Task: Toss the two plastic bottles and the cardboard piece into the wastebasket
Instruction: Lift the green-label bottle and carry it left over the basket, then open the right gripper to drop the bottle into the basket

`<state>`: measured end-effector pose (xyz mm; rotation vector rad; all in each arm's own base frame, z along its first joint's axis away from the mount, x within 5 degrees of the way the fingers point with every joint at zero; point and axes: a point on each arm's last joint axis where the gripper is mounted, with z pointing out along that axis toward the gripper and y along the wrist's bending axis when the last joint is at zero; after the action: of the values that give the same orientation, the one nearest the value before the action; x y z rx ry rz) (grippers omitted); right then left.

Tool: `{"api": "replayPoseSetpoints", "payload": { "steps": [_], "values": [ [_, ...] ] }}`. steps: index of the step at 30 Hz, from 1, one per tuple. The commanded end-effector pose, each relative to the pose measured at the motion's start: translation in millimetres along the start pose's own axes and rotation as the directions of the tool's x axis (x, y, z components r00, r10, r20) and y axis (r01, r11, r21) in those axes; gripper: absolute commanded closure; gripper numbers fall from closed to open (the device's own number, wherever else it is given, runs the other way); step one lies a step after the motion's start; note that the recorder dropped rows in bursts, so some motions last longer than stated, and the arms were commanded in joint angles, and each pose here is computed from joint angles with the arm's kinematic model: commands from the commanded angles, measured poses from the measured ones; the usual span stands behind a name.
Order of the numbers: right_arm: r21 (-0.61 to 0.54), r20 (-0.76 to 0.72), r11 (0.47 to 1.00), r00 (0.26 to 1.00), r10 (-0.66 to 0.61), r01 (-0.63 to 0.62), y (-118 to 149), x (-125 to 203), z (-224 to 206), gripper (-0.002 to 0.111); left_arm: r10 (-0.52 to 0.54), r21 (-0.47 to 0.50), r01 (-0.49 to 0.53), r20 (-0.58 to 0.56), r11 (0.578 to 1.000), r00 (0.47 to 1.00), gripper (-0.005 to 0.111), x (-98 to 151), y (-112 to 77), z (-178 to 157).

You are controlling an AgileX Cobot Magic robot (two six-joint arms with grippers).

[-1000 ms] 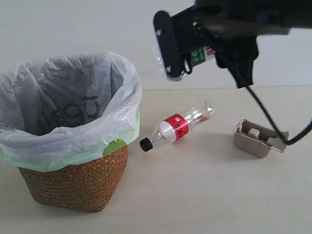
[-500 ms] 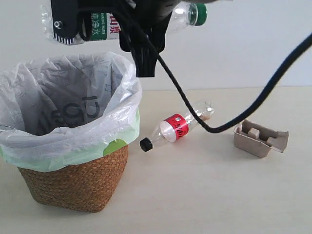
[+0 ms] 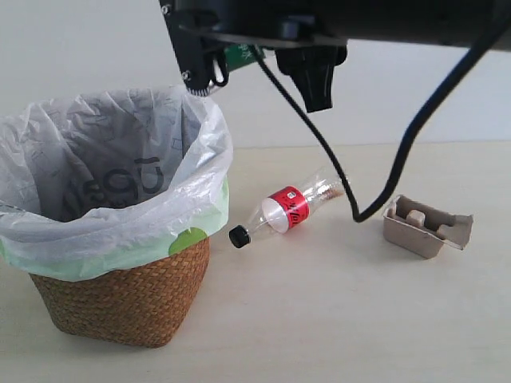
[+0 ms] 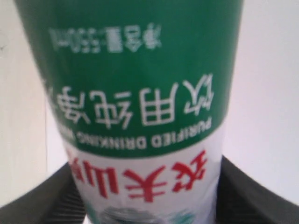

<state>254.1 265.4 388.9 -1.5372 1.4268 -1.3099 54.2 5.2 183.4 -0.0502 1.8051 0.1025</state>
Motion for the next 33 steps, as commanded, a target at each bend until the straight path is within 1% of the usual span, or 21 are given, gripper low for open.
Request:
{"api": "replayPoseSetpoints", "payload": {
  "steps": [1, 4, 7, 11, 13, 14, 15, 17, 19, 20, 21, 24, 25, 26, 27, 28, 29, 30, 31, 32, 33],
  "values": [
    [-0.036, -0.035, 0.989, 0.99, 0.139, -0.14, -9.1, 27.0, 2.9, 0.108, -0.011, -0.002, 0.011, 0.013, 1.0, 1.0, -0.001, -1.9, 0.2, -0.6],
    [-0.161, -0.07, 0.956, 0.969, 0.239, -0.247, -5.3, 47.5, 15.8, 0.108, -0.011, -0.002, 0.011, 0.013, 1.0, 1.0, -0.001, -1.9, 0.2, -0.6],
    [-0.257, -0.098, 0.923, 0.958, 0.269, -0.285, -2.2, 66.2, 26.7, 0.108, -0.011, -0.002, 0.011, 0.013, 1.0, 1.0, -0.001, -1.9, 0.2, -0.6],
    [-0.243, -0.111, 0.923, 0.954, 0.279, -0.298, -7.7, 79.6, 26.1, 0.108, -0.011, -0.002, 0.011, 0.013, 1.0, 1.0, -0.001, -1.9, 0.2, -0.6],
    [-0.269, -0.091, 0.913, 0.952, 0.292, -0.306, -6.0, 75.7, 22.2, 0.108, -0.011, -0.002, 0.011, 0.013, 1.0, 1.0, -0.001, -1.9, 0.2, -0.6],
    [-0.323, -0.068, 0.895, 0.951, 0.302, -0.308, -1.0, 68.7, 19.7, 0.108, -0.011, -0.002, 0.011, 0.013, 1.0, 1.0, -0.001, -1.9, 0.2, -0.6],
    [-0.387, -0.04, 0.87, 0.948, 0.316, -0.306, 4.2, 62.3, 16.4, 0.108, -0.011, -0.002, 0.011, 0.013, 1.0, 1.0, -0.001, -1.9, 0.2, -0.6],
    [-0.52, 0.021, 0.816, 0.951, 0.309, -0.253, 16.8, 48.4, 14.3, 0.108, -0.011, -0.002, 0.011, 0.013, 1.0, 1.0, -0.001, -1.9, 0.2, -0.6],
    [-0.62, 0.077, 0.758, 0.946, 0.315, -0.202, 26.8, 36.6, 11.5, 0.108, -0.011, -0.002, 0.011, 0.013, 1.0, 1.0, -0.001, -1.9, 0.2, -0.6],
    [-0.643, 0.103, 0.744, 0.942, 0.319, -0.181, 28.9, 32.0, 8.4, 0.108, -0.011, -0.002, 0.011, 0.013, 1.0, 1.0, -0.001, -1.9, 0.2, -0.6],
    [-0.64, 0.143, 0.746, 0.925, 0.352, -0.185, 26.8, 25.8, 5.3, 0.108, -0.011, -0.002, 0.011, 0.013, 1.0, 1.0, -0.001, -1.9, 0.2, -0.6],
    [-0.606, 0.33, 0.759, 0.794, 0.511, -0.238, 9.5, 1.6, -14.8, 0.108, -0.011, -0.002, 0.011, 0.013, 1.0, 1.0, -0.001, -1.9, 0.2, -0.6],
    [-0.594, 0.412, 0.757, 0.705, 0.577, -0.272, -0.9, -6.2, -24.6, 0.108, -0.011, -0.002, 0.011, 0.013, 1.0, 1.0, -0.001, -1.9, 0.2, -0.6],
    [-0.595, 0.481, 0.739, 0.596, 0.643, -0.316, -10.6, -14.1, -33.0, 0.108, -0.011, -0.002, 0.011, 0.013, 1.0, 1.0, -0.001, -1.9, 0.2, -0.6],
    [-0.611, 0.516, 0.707, 0.499, 0.696, -0.355, -17.7, -19.4, -38.0, 0.108, -0.011, -0.002, 0.011, 0.013, 1.0, 1.0, -0.001, -1.9, 0.2, -0.6],
    [-0.613, 0.557, 0.689, 0.407, 0.724, -0.387, -24.8, -25.1, -42.0, 0.107, -0.011, -0.002, 0.011, 0.013, 1.0, 1.0, -0.001, -1.9, 0.2, -0.6],
    [-0.616, 0.581, 0.672, 0.339, 0.74, -0.411, -29.0, -30.3, -43.2, 0.102, -0.011, -0.002, 0.011, 0.013, 1.0, 1.0, -0.001, -1.9, 0.2, -0.6],
    [-0.625, 0.586, 0.655, 0.299, 0.753, -0.424, -29.9, -35.4, -42.1, 0.094, -0.011, -0.002, 0.011, 0.013, 1.0, 1.0, -0.001, -1.9, 0.2, -0.6],
    [-0.639, 0.579, 0.64, 0.281, 0.766, -0.427, -28.3, -40.0, -40.2, 0.081, -0.011, -0.002, 0.011, 0.013, 1.0, 1.0, -0.001, -1.9, 0.2, -0.6],
    [-0.645, 0.571, 0.636, 0.286, 0.77, -0.423, -25.1, -44.3, -37.3, 0.064, -0.011, -0.002, 0.011, 0.013, 1.0, 1.0, -0.001, -1.9, 0.2, -0.6],
    [-0.653, 0.561, 0.628, 0.288, 0.776, -0.422, -22.3, -48.1, -34.7, 0.043, -0.011, -0.002, 0.011, 0.013, 1.0, 1.0, -0.001, -1.9, 0.2, -0.6]
  ]
}}
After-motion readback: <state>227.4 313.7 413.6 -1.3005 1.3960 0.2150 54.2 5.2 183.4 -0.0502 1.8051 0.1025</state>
